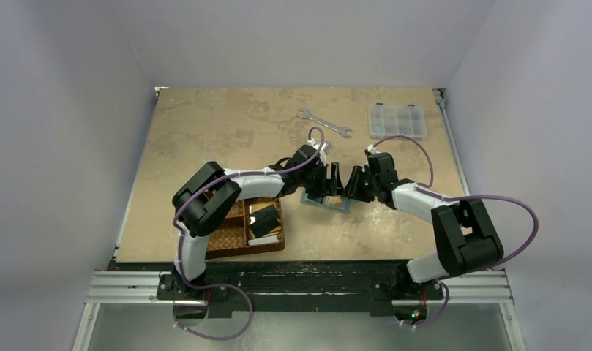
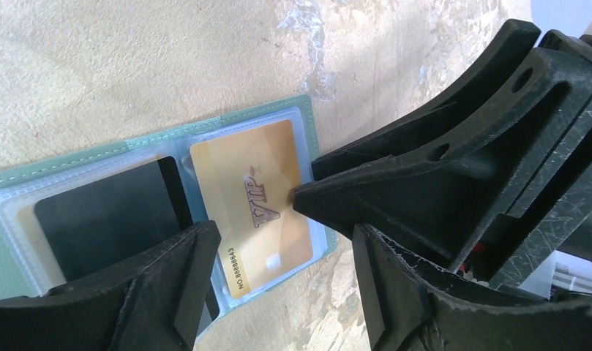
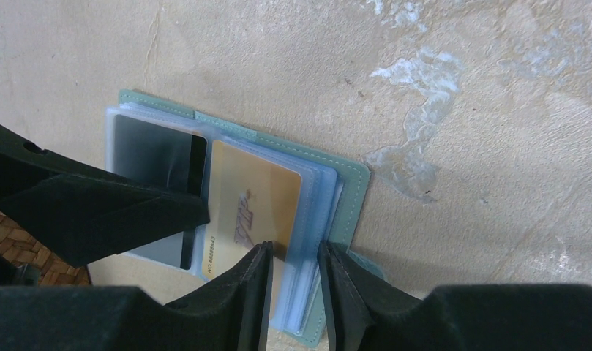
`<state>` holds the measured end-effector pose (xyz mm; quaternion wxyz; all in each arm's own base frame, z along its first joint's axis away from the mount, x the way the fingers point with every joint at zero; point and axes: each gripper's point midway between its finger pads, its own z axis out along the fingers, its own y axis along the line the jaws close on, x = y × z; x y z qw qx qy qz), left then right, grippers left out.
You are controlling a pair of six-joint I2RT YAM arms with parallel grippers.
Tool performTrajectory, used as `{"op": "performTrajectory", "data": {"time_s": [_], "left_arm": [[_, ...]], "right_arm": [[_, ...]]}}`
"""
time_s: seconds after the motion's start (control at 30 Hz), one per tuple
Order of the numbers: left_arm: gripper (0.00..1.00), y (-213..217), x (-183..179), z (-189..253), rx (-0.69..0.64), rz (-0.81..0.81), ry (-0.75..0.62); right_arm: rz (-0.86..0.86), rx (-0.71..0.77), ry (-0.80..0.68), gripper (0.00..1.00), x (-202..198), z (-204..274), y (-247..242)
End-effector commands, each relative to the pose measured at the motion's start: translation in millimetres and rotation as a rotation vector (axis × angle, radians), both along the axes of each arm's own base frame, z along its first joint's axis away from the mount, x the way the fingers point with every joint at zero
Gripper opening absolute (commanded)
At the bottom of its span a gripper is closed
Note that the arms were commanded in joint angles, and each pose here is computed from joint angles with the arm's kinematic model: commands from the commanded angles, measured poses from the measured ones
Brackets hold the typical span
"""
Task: Put the credit cards into the card holder
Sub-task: Insert the credit card into the card holder.
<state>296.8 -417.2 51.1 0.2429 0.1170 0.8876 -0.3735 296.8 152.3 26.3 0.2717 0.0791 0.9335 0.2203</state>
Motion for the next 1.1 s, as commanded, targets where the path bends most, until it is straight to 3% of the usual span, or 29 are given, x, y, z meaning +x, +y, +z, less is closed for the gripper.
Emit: {"op": "performTrajectory", "data": {"time_s": [0.0, 0.13, 0.3, 0.57, 0.77, 1.07], "left_arm": [[0.72, -16.2, -15.9, -8.1, -0.060, -0.054, 0.036], [0.72, -29.8, -24.3, 8.0, -0.159, -0.108, 0.053], [0.72, -20.8, -21.8, 41.6, -0.161, -0.122, -0.007], [0.76, 25.8, -8.6, 74.5, 0.031, -0.121, -0.140], [0.76, 52.5, 1.1, 50.8, 0.205, -0.081, -0.154], [0.85, 74.4, 25.5, 15.5, 0.285, -0.016, -0.095]], "right_arm": [[0.028, -0.012, 0.092, 0.39, -22.2, -21.3, -1.9], [0.025, -0.013, 0.086, 0.38, -22.5, -18.4, -2.5], [-0.003, -0.045, 0.060, 0.42, -20.3, -9.3, -10.6], [-0.012, -0.056, 0.017, 0.57, -22.3, 20.0, -15.6], [-0.060, -0.090, -0.032, 0.69, -16.5, 46.3, -25.6], [-0.007, -0.070, 0.034, 0.62, -18.3, 21.2, -15.4]]}}
